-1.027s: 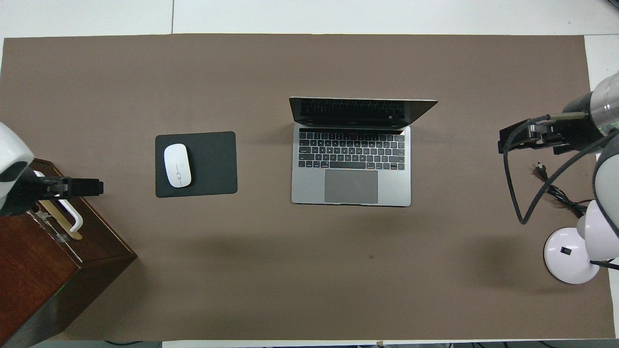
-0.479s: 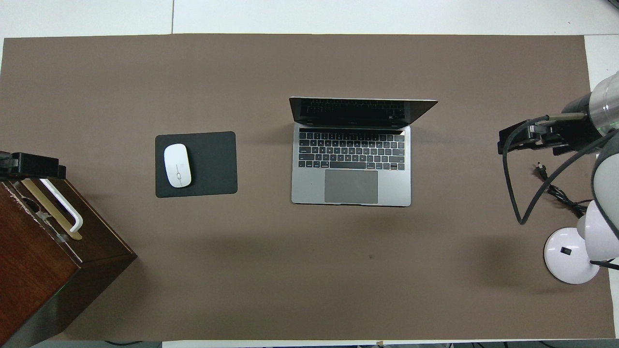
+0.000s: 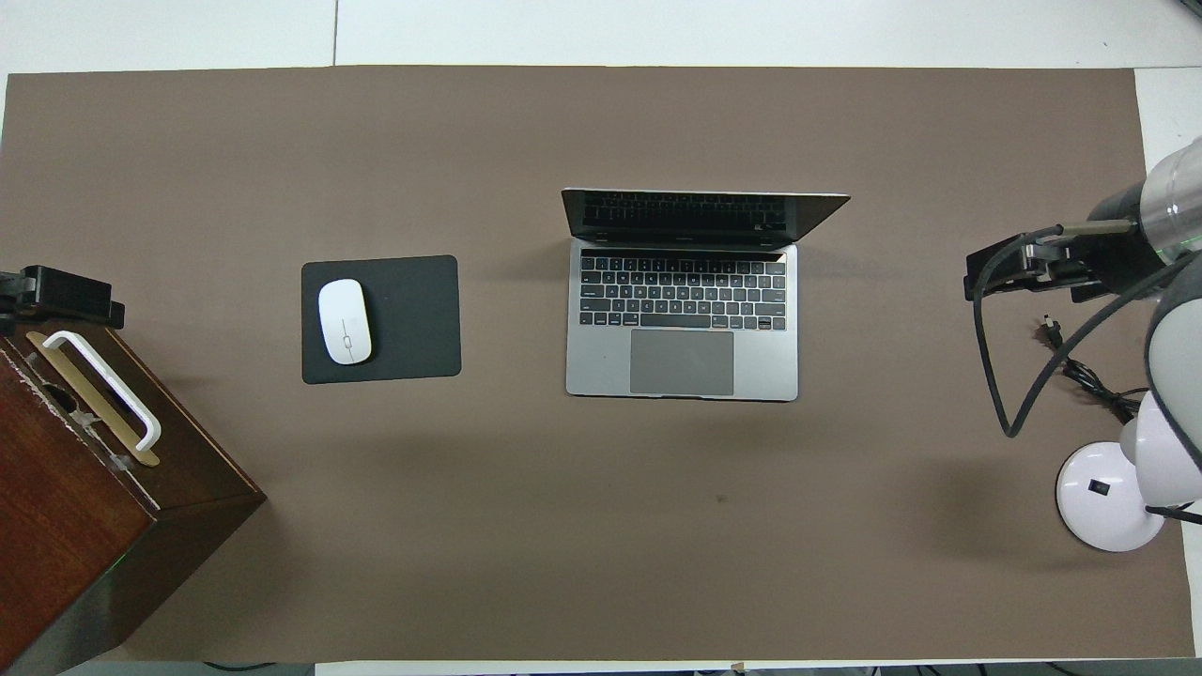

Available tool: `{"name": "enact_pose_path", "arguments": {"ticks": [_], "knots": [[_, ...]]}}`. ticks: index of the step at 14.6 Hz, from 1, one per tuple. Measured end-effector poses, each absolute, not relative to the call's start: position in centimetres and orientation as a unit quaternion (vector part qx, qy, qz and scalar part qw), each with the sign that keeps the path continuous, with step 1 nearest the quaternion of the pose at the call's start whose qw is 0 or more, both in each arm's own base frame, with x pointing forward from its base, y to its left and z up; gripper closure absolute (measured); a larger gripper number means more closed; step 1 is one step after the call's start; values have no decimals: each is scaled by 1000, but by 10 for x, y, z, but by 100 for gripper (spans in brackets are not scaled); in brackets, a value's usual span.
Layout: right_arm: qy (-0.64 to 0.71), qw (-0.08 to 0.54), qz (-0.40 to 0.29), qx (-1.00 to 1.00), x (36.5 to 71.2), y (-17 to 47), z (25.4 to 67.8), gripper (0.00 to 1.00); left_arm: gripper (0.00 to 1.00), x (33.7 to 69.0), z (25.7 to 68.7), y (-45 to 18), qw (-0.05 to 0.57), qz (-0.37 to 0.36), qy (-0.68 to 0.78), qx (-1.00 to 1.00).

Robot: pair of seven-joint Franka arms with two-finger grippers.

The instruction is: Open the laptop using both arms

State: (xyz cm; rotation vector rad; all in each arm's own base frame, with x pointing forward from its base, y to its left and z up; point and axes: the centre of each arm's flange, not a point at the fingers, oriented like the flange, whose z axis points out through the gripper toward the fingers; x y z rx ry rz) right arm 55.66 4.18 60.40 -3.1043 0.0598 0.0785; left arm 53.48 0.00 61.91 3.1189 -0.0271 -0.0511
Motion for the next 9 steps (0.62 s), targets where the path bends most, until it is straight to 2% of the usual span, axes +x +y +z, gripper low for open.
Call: {"name": "enact_pose_path", "arguments": {"ticks": [9], "knots": [[19,18,26,-999,557,42,604,0,0,535,620,5,11,-16,-4,1000]]}}
